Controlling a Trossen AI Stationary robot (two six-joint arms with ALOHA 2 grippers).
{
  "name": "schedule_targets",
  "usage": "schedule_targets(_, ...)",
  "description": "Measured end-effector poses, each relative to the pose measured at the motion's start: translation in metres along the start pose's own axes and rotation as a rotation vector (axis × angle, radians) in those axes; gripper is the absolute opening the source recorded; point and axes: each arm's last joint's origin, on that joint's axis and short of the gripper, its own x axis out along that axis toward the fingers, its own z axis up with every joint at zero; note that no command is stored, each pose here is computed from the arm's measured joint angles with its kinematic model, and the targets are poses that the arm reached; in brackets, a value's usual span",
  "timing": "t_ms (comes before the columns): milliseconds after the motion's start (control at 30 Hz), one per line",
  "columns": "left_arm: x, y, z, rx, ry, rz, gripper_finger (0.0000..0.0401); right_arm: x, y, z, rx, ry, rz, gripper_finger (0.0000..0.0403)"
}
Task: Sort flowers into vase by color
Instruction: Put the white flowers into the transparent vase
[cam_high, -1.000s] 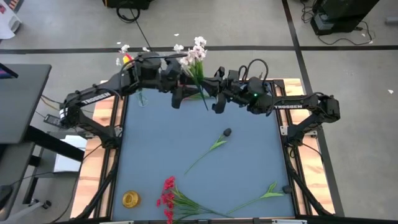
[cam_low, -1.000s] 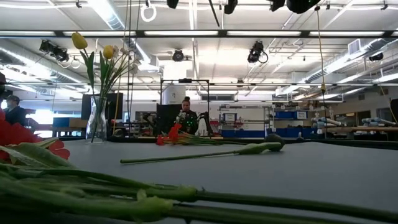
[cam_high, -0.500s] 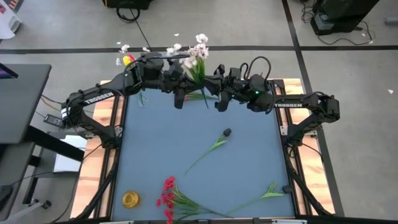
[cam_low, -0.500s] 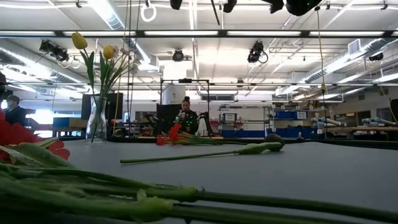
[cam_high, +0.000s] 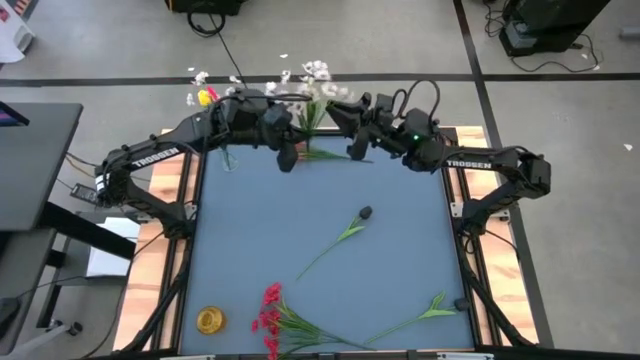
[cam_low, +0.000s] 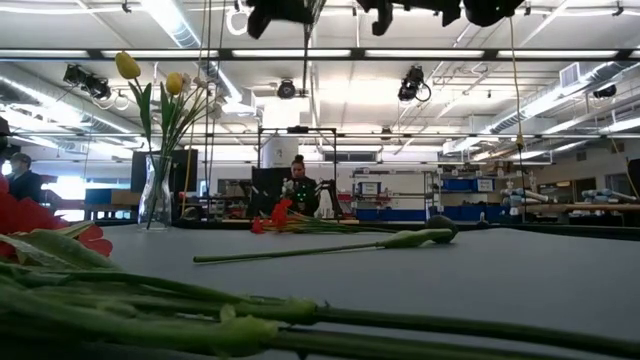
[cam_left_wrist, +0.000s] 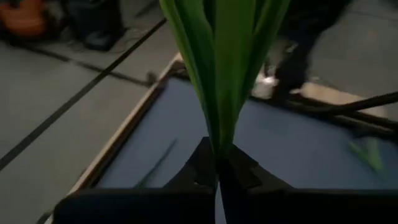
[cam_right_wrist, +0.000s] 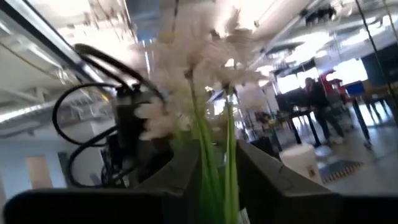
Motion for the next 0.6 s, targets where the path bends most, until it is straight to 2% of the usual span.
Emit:
schedule_targets(133,-0.001,0.013,-0.018,-0.048,-0.044,0.052,0.0004,-0.004,-0.004,0.003,-0.008,0.074,-0.039,0.0127)
schedule_targets(267,-0.010,0.028,-0.051,-0.081,-0.043,0.159,0.0004,-0.010,-0.004,0.007,-0.035,0.132,-0.065,0.0134)
schedule_targets(467,-0.049,0.042,-0.092,-0.097,-0.065,0.364,0.0004,-0.012,-0.006,0.005,-0.060,0.188,-0.082,0.0135)
schedule_targets(600,-0.079,0.043,-0.109,-0.102,-0.121,0.510,0.0004,-0.013,-0.009,0.003,-0.055,0.215,-0.102,0.0135)
